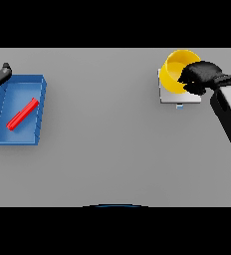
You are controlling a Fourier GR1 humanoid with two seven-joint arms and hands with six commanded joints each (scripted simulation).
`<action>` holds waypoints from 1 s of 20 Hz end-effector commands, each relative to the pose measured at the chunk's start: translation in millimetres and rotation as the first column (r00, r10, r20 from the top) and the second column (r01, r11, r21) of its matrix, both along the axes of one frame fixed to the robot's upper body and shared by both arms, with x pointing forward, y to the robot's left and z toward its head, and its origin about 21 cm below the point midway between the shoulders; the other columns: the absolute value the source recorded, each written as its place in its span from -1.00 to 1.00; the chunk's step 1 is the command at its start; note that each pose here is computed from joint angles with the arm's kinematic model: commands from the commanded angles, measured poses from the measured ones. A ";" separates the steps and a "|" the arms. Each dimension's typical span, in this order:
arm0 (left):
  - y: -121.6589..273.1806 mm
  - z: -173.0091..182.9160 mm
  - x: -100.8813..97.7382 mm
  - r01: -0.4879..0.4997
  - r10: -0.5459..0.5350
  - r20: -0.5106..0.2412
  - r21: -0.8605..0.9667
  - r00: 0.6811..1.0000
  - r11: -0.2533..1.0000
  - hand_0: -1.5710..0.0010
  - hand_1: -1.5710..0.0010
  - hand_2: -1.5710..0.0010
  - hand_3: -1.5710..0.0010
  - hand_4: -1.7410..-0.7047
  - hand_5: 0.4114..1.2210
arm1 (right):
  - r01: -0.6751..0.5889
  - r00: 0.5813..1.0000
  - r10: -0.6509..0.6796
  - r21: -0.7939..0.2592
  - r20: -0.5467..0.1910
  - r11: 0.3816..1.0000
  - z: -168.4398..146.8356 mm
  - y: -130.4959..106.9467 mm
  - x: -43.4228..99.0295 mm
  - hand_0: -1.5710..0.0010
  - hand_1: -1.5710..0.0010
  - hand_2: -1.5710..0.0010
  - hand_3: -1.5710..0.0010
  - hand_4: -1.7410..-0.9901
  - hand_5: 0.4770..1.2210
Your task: Pick up the red beaker and tilt it to pour out 1 green nut into yellow bowl. Pick up the yellow bowl and place it on the metallic measuring scale.
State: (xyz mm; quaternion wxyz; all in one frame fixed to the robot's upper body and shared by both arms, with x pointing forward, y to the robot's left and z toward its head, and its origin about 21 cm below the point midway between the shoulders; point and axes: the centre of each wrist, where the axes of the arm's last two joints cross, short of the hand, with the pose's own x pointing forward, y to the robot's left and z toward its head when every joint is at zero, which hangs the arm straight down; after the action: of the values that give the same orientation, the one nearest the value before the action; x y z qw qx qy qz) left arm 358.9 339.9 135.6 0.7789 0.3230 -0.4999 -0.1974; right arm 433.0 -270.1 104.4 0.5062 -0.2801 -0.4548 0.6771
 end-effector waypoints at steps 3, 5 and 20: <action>1.1 -4.4 -2.5 -0.008 0.008 -0.008 0.007 1.000 1.000 1.00 1.00 1.00 1.00 0.73 -0.08 | 0.013 1.000 -0.013 -0.012 -0.014 1.000 -4.8 -6.4 1.0 -0.82 -0.59 -0.72 -0.98 -0.97 1.00; 5.3 -1.7 1.5 -0.014 0.014 -0.010 0.009 1.000 1.000 1.00 1.00 1.00 1.00 0.74 -0.08 | 0.019 1.000 -0.020 -0.019 -0.017 1.000 -7.9 -5.2 2.5 -0.77 -0.53 -0.68 -0.99 -0.97 1.00; 0.4 2.8 6.7 0.002 -0.002 0.004 -0.008 1.000 1.000 1.00 1.00 1.00 1.00 0.71 -0.11 | 0.092 0.990 -0.091 0.007 -0.111 0.996 -9.2 -9.3 10.9 0.62 0.72 0.62 0.35 -0.32 0.00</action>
State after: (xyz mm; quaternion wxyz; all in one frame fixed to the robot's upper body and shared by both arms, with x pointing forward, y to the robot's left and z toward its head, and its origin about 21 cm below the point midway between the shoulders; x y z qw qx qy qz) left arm 365.7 340.2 138.6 0.7789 0.3198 -0.5028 -0.1954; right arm 443.9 -279.2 95.3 0.5627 -0.2597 -0.4168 0.6649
